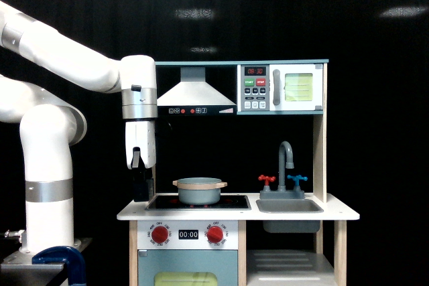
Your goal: Put the bowl inside the kitchen cabinet
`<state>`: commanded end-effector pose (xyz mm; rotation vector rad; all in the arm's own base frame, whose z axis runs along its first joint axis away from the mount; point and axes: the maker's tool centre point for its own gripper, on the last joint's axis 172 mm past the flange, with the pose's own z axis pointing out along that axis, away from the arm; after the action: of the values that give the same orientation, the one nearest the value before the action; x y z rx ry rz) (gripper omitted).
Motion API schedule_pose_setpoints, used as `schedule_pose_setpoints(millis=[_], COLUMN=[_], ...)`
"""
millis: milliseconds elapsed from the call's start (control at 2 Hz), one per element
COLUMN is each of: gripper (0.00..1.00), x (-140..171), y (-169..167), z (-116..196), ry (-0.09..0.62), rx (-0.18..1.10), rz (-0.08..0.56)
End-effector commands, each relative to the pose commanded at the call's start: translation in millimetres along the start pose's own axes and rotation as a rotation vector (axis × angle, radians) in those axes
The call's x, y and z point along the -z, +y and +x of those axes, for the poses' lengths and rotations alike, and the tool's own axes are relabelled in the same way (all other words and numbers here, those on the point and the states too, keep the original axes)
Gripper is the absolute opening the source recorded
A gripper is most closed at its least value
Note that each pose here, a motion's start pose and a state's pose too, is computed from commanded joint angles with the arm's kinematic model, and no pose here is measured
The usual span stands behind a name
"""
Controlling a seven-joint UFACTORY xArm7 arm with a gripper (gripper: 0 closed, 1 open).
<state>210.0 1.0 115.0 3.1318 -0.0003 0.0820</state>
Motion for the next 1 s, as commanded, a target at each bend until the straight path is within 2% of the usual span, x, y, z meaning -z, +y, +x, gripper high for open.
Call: schedule_pose_setpoints(millis=[500,1000], gripper=[1.0,1.0], x=[-1,-1], y=[-3,-14], z=[7,24], ry=[-0.017,-0.018], rx=[0.026,-0.026], rz=[-0.008,-0.027])
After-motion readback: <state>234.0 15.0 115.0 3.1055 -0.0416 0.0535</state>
